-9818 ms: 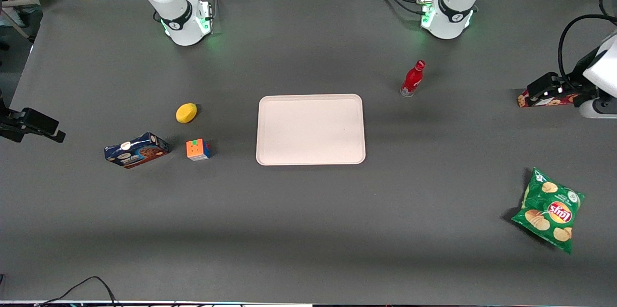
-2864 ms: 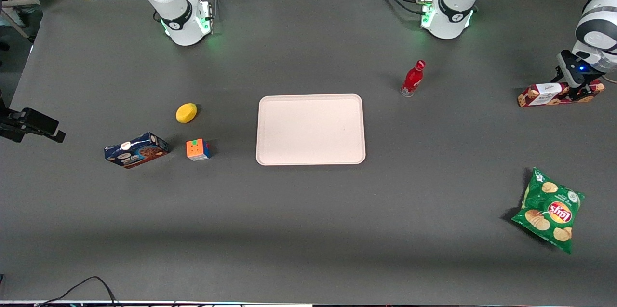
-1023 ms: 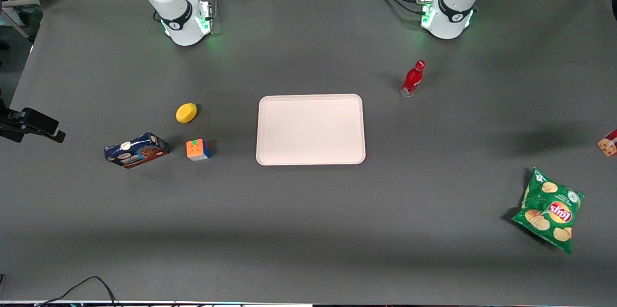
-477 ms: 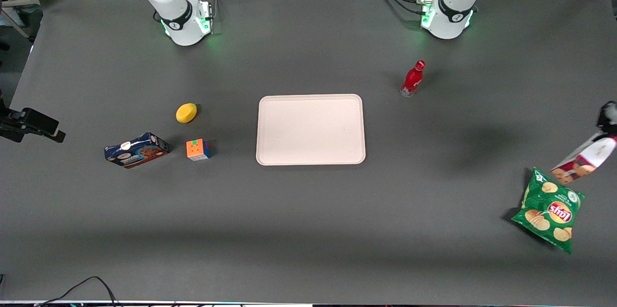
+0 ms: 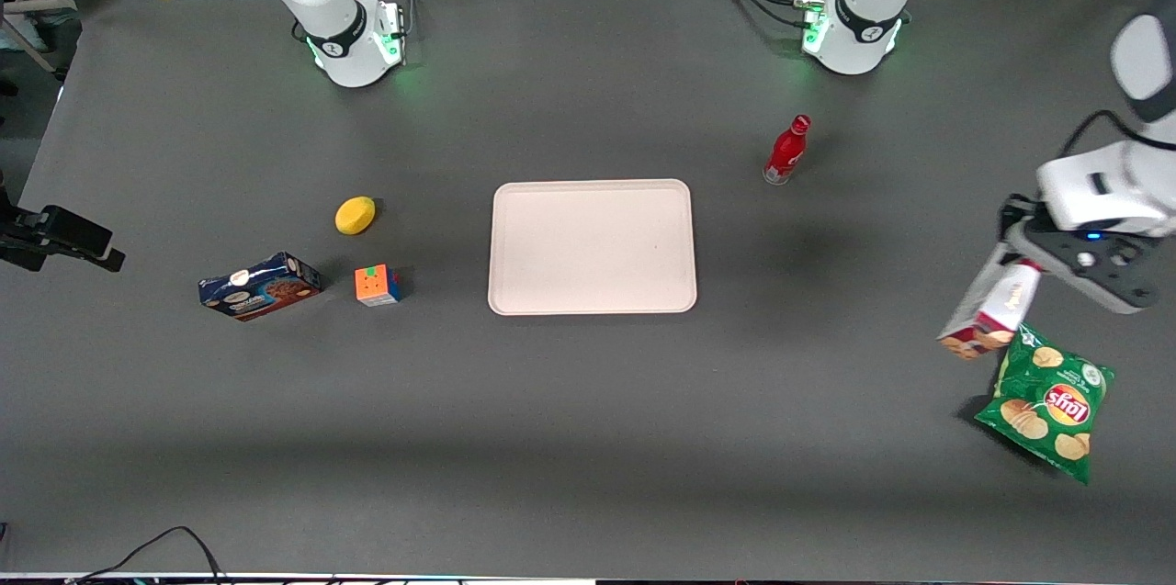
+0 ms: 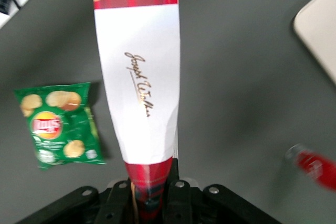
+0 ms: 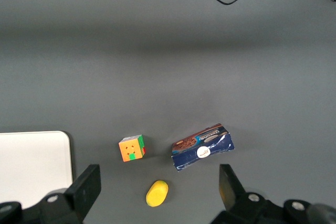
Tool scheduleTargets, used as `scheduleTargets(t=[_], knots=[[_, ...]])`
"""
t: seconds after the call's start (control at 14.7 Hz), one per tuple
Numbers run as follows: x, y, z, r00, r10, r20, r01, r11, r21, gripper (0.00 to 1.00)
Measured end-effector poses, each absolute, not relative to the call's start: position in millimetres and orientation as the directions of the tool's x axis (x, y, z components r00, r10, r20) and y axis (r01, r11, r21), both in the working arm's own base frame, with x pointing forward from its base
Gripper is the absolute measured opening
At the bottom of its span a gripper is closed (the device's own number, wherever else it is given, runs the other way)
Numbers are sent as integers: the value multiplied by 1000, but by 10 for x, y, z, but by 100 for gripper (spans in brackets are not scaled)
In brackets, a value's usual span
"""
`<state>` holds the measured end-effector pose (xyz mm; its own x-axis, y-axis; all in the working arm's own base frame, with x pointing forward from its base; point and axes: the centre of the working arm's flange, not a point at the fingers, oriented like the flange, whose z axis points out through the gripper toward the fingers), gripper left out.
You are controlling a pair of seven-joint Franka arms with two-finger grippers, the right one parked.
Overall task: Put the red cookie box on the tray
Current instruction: 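Carry the held cookie box over the white tray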
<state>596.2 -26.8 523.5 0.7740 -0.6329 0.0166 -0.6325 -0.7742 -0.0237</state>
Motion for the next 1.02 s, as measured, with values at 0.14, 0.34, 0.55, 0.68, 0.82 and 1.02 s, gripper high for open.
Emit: scheduleTargets(t=[0.14, 0.34, 0.55, 0.68, 0.82, 1.02], knots=[[5898, -729, 5245, 840, -542, 1, -542, -840, -6, 22], [5716, -1487, 5231, 919, -393, -26, -393, -919, 9, 22], [5482, -2140, 5214, 963, -267, -48, -267, -964, 10, 22], [5303, -2563, 5172, 981, -186, -61, -186, -983, 6, 22], [5096, -2989, 5106, 990, -117, -75, -118, -993, 2, 22], [4766, -3595, 4957, 994, -45, -99, -45, -999, 2, 22]])
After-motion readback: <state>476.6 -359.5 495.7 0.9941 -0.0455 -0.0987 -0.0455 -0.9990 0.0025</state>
